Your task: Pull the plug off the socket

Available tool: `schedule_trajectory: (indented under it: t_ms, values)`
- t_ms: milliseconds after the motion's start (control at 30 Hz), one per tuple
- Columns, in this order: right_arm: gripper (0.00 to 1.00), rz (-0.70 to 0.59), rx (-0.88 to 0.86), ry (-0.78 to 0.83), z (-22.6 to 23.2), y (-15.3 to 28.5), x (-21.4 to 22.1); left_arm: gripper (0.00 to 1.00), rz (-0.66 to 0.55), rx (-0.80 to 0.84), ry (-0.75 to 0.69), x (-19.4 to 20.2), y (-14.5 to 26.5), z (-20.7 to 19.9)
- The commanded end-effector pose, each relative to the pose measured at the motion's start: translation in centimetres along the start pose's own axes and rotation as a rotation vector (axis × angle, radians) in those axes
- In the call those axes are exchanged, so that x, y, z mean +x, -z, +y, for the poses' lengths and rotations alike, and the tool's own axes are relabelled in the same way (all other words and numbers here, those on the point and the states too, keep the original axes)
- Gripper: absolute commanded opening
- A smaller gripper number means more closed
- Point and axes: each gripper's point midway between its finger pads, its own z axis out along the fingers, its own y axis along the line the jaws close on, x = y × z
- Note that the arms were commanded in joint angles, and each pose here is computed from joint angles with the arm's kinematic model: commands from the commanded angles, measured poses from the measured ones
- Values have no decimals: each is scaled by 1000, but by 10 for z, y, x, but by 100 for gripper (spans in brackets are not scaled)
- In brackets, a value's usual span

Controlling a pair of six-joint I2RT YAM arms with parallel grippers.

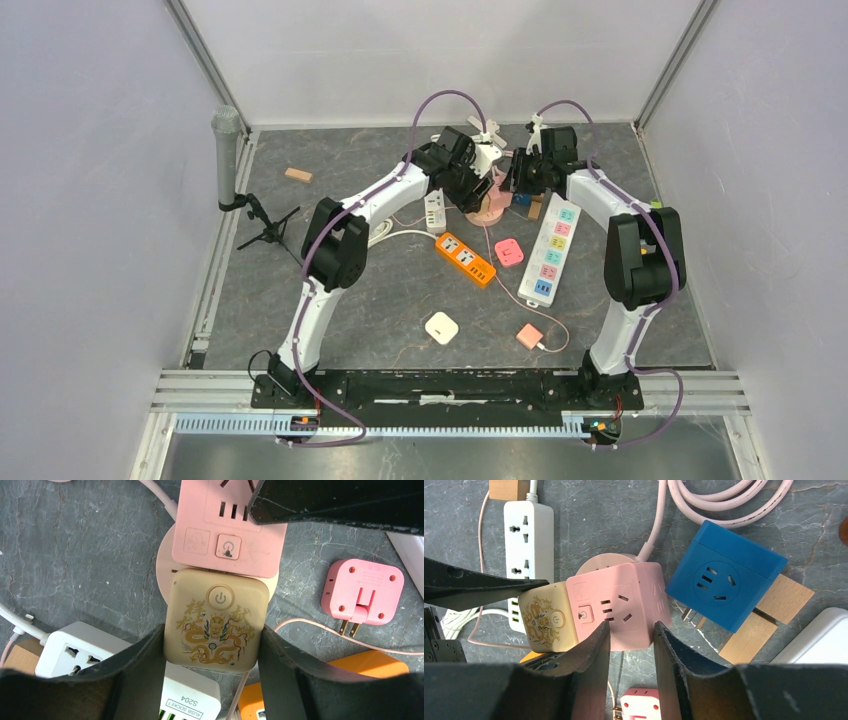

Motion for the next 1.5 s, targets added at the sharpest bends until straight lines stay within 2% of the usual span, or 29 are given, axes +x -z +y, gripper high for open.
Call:
schedule_trajectory:
  t_ms: [0, 67, 167, 300, 467, 600, 800, 1033, 1100, 1200, 1233, 1367, 1467]
  values:
    - [38, 129, 42, 13, -14, -7, 44, 38, -29, 20, -49, -11, 4, -2]
    - [37, 153, 52, 14, -18, -9, 53, 29, -47, 25, -45, -18, 12, -5]
    - [36, 207, 55, 49, -21, -11, 72, 21, -111, 56, -41, -45, 35, -15]
    - [35, 258, 60, 83, -20, -12, 97, 15, -177, 84, -45, -64, 49, -22]
    - [35, 239, 106, 95, -28, -11, 93, 9, -172, 48, -27, -64, 51, -16]
    - [34, 233, 133, 81, -31, -10, 92, 3, -216, 16, -4, -75, 60, -12]
    - [34, 279, 186, 58, -39, -8, 98, 2, -233, -49, 109, -76, 62, -1]
    - [31, 278, 152, 106, -33, -8, 96, 2, -222, 57, 180, -73, 54, -19]
    - [31, 276, 161, 157, -31, -8, 95, 2, -199, 47, 102, -63, 48, -22]
    - [32, 307, 189, 200, -32, -9, 98, 2, -137, -78, -125, -43, 37, -22]
    - [32, 313, 189, 200, -32, -10, 99, 2, -118, -79, -141, -40, 36, -23]
    - [31, 324, 184, 175, -30, -12, 103, 2, -138, -5, -24, -35, 32, -26]
    - [31, 333, 188, 159, -31, -13, 104, 2, -172, 69, 115, -36, 34, -26]
